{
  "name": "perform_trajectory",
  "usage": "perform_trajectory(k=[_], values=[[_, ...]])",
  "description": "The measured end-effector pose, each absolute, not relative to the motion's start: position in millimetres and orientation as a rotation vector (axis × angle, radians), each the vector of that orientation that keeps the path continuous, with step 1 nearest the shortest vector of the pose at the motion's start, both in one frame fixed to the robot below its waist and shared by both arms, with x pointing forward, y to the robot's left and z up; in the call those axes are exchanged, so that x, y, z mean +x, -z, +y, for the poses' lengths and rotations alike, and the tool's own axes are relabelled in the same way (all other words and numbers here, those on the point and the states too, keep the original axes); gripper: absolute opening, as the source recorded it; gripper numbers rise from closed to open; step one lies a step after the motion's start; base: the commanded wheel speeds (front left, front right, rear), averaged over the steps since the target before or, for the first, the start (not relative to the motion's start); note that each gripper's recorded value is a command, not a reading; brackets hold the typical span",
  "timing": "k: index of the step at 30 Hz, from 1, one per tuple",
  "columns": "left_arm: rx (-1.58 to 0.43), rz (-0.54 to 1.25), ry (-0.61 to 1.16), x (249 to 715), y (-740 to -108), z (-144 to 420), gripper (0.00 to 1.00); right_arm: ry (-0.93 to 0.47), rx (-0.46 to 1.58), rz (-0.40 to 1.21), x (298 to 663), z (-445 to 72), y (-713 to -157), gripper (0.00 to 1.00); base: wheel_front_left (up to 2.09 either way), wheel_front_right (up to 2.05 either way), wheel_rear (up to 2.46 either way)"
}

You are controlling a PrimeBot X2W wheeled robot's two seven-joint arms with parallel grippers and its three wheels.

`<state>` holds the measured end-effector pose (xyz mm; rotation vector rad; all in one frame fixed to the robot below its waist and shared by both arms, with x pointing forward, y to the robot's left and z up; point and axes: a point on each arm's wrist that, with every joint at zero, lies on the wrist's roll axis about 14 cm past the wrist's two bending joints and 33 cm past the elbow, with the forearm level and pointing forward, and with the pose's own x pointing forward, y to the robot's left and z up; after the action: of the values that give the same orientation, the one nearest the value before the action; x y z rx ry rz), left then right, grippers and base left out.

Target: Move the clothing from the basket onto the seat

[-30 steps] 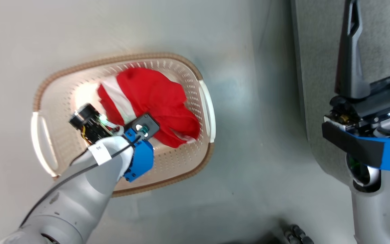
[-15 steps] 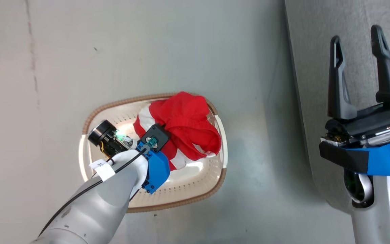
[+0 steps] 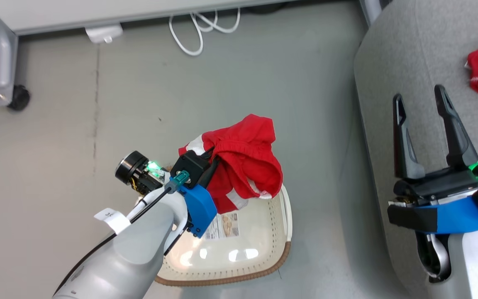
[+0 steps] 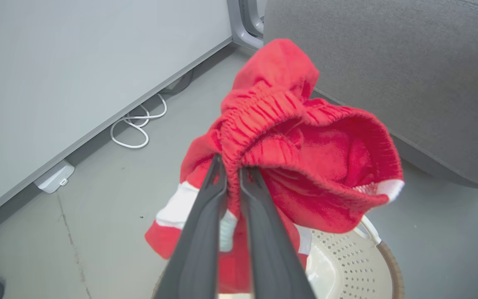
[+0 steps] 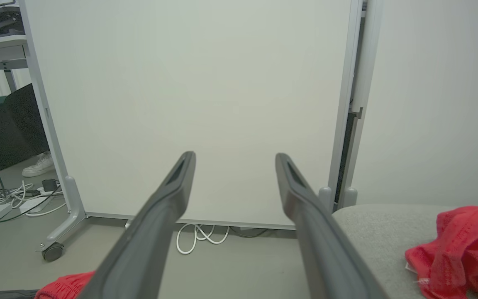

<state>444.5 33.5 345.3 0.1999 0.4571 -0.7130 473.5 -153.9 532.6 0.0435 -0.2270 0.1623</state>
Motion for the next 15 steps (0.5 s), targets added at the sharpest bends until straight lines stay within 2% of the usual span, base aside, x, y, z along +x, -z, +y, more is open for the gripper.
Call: perform_trajectory(k=[15], values=[[0.161, 0.173, 0.635, 440, -454, 40, 0.00, -0.163, 0.060, -0.246, 423, -151, -556, 1.00, 0.00, 0.00, 0.00]])
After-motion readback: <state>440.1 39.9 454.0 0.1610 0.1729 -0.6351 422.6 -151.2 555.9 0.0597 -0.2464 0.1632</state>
